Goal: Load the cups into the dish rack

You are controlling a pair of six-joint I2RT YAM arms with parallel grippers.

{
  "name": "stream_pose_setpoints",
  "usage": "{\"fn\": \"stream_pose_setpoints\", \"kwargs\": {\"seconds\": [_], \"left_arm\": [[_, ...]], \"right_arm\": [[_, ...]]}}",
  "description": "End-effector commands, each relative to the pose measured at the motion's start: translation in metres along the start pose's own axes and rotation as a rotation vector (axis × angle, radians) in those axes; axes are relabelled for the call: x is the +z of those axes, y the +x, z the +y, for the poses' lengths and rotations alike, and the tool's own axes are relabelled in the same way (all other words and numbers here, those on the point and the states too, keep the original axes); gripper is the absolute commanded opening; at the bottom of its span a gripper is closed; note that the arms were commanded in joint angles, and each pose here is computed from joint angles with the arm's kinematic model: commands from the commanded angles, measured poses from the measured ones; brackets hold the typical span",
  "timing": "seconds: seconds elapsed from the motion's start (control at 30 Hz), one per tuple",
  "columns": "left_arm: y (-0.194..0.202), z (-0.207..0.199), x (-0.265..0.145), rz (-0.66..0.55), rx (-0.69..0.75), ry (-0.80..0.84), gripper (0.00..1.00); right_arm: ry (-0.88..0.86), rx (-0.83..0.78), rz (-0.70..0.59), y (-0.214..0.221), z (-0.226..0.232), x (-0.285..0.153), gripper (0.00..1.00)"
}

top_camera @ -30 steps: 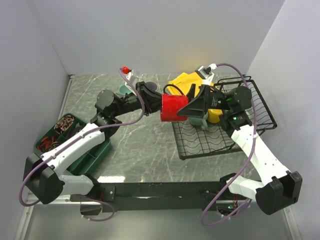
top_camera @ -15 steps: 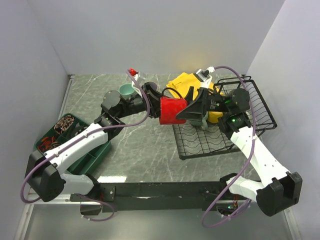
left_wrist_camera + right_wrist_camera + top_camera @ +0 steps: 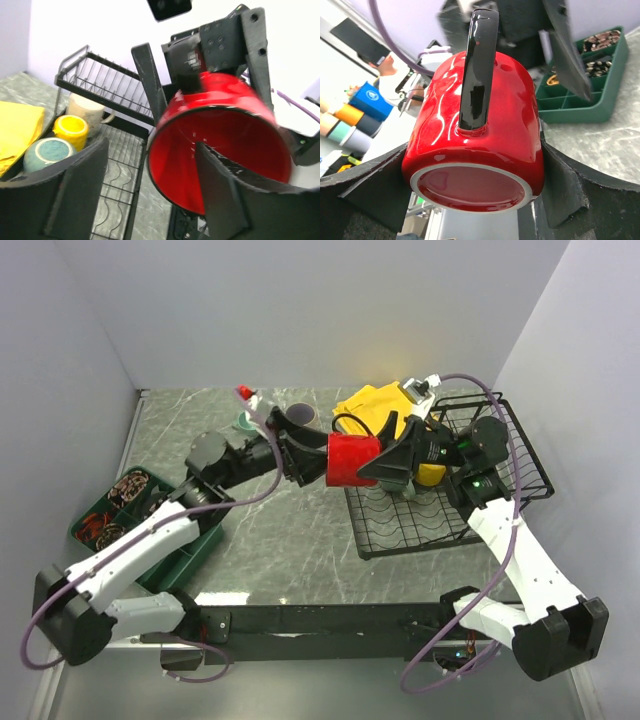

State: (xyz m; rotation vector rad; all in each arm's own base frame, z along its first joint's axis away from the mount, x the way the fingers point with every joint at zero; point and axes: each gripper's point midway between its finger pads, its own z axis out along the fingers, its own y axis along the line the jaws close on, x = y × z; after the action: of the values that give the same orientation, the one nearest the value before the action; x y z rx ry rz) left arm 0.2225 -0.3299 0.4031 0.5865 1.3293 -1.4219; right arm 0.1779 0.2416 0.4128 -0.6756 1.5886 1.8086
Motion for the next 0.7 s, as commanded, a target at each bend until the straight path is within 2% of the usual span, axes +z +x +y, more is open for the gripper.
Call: {"fn": "stream_pose_setpoints", "kwargs": {"seconds": [0.0,0.1,0.27,0.3,0.33,0.4,0.67], "left_arm": [[-0.031,-0.009,-0.022,-0.108,0.087,-0.077,0.81],[-0.034,-0.006,-0.038,-0.128,0.120,-0.145,0.87],[-0.021,0.001,-0.063,-0.085,0.135,-0.234,0.87],[-0.025,-0.004,-0.070,-0.099,0.143,-0.240,0.87],[-0.020,-0.002,-0.075,-0.093,0.139,-0.254,0.88],[-0.019,-0.006,-0.086,-0.096,0.143,-0.268,0.88],[-0.004,-0.003,-0.113,-0.085,0.121,-0.341,0.88]], "right_arm": [[0.037,-0.144,-0.036,-0.008,0.008,-0.004,0.22],[0.075,-0.162,-0.035,-0.007,0.000,-0.005,0.22],[0.141,-0.159,-0.033,-0.004,-0.014,-0.008,0.22],[0.169,-0.202,-0.037,-0.006,-0.020,-0.009,0.21],[0.205,-0.171,-0.026,-0.002,-0.029,-0.011,0.21],[0.256,-0.220,-0.031,-0.004,-0.040,-0.013,0.21],[0.497,-0.233,0.020,0.014,-0.097,-0.034,0.22]]}}
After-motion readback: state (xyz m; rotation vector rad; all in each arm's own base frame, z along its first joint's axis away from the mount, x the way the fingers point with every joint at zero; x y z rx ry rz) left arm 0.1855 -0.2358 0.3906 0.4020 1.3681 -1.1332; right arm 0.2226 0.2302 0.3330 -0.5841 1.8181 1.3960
